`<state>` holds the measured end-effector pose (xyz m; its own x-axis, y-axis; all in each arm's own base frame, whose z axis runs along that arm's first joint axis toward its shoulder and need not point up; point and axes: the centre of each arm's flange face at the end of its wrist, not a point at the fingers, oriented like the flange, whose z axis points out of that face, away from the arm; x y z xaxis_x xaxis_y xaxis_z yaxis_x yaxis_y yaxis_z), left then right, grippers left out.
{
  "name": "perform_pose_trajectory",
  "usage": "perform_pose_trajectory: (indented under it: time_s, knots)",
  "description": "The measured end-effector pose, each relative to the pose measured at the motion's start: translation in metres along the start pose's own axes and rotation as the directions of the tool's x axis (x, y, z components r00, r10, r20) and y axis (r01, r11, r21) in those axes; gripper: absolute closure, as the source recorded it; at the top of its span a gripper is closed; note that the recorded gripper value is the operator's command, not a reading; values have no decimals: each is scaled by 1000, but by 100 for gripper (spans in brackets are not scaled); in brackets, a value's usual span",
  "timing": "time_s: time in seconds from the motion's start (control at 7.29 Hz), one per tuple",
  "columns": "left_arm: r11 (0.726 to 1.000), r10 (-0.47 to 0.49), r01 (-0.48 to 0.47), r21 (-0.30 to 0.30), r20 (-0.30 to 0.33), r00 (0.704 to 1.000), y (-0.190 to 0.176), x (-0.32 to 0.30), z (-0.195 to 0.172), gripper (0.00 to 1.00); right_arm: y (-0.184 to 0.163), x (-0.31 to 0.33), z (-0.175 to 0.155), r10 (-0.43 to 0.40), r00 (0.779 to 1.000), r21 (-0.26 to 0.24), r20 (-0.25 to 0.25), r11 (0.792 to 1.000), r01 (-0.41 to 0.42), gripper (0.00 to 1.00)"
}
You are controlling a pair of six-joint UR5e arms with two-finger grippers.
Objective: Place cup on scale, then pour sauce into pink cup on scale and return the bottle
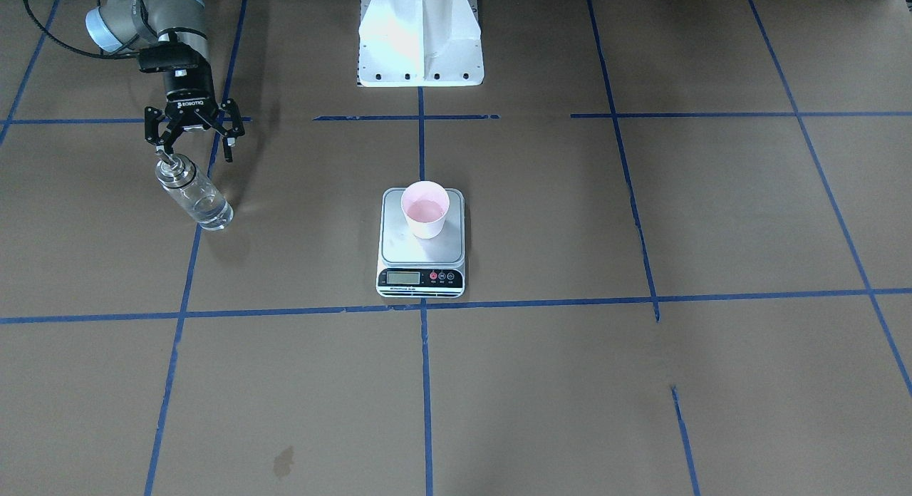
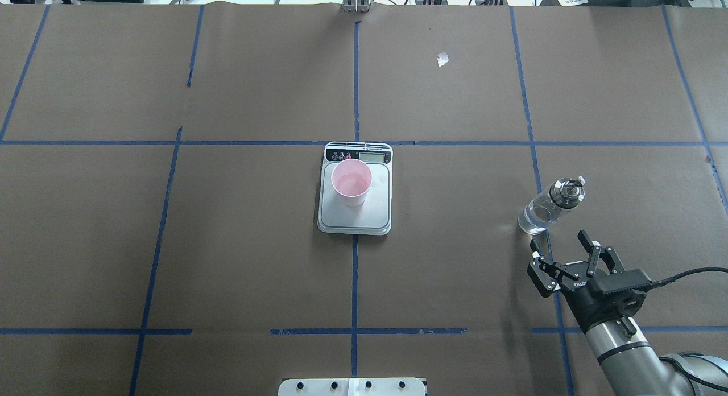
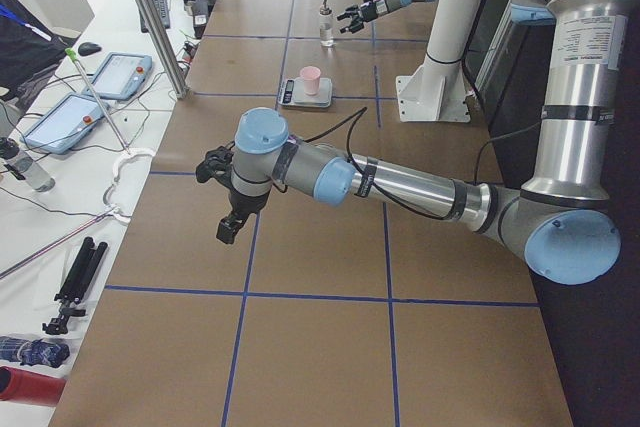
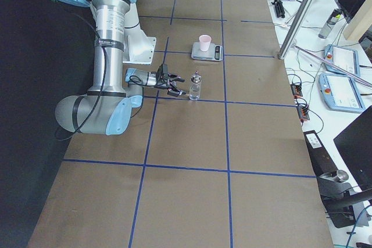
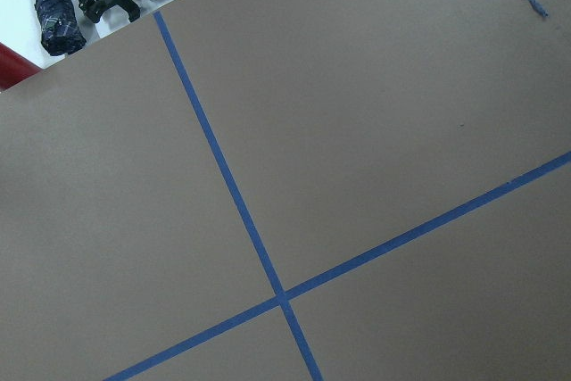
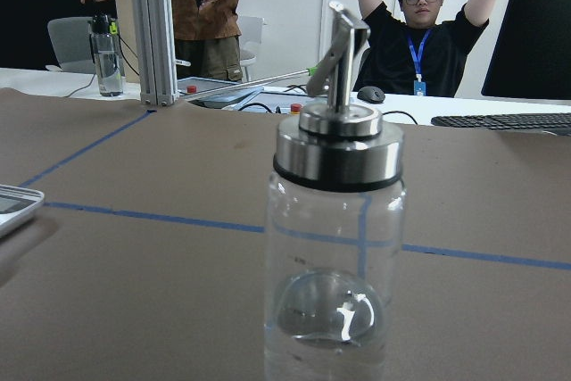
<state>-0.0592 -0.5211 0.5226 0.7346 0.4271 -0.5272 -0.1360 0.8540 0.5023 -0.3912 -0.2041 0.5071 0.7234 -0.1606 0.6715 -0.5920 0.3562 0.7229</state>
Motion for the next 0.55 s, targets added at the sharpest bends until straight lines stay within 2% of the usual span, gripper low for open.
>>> perform_pose_trajectory:
  time_s: [0.14, 0.55]
  knots:
    - [1000, 1, -1, 1, 0, 1000, 0, 0, 0, 0, 1, 8, -12, 25, 999, 3, 26, 1000, -25, 0]
    - [1000, 3, -3, 4, 0, 1000, -1, 2, -2, 0, -1, 52, -23, 36, 998, -6, 52, 999, -36, 0]
